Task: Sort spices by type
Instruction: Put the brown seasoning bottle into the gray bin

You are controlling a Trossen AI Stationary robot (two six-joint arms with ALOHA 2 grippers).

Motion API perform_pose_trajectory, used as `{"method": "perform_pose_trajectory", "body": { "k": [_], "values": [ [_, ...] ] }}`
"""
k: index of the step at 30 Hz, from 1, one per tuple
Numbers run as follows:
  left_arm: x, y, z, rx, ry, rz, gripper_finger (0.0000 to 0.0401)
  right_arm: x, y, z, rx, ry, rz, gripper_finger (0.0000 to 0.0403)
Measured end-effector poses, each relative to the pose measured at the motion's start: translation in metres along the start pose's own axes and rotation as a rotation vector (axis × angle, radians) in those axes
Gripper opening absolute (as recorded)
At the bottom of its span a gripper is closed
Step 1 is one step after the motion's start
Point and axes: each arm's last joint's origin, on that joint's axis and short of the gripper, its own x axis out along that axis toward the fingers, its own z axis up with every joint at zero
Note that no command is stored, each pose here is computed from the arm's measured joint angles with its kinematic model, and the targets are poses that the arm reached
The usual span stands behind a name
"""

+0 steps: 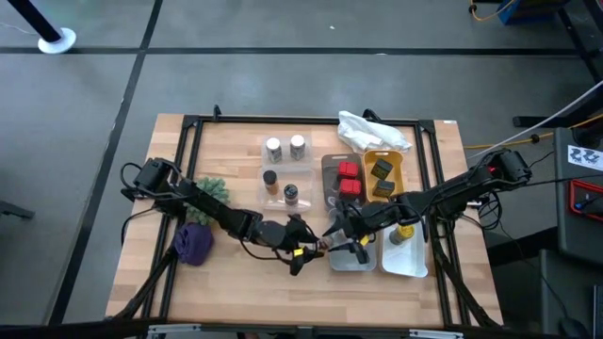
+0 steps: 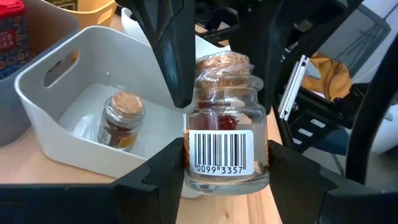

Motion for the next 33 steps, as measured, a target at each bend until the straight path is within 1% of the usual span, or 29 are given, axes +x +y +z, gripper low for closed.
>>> {"method": "perform_pose_trajectory", "body": {
  "k": [3,11,15,19,22,25,33],
  "values": [
    [-0.0002,-0.0004,-0.0001,0.002,0.001,-0.002,0.0186,0.0,0.0004,-0.0001,0.0,0.0,0.009,0.018],
    [-0.0001,-0.0001,-0.0001,0.009,0.002,0.001,0.0187,0.0,0.0003,-0.0002,-0.001,0.001,0.009,0.0183],
    [-0.0001,-0.0001,-0.0001,-0.025,0.001,0.0,0.0187,0.0,0.0006,-0.0002,0.002,0.001,0.022,0.0192],
    [0.0,-0.0002,0.0,-0.027,0.005,-0.008,0.0187,0.0,0.0007,-0.0002,0.002,0.001,0.024,0.0181],
    [0.0,-0.0001,0.0001,-0.031,0.005,-0.008,0.0188,0.0,0.0007,-0.0001,0.002,0.0,0.023,0.018],
    [0.0001,0.0001,0.0001,-0.042,0.008,-0.008,0.02,0.0,0.0006,0.0001,-0.003,-0.002,0.021,0.0185],
    [0.0011,0.0047,0.0017,-0.042,0.011,0.003,0.0255,0.0,0.0007,-0.0001,-0.003,0.001,0.021,0.0181]
  ]
}}
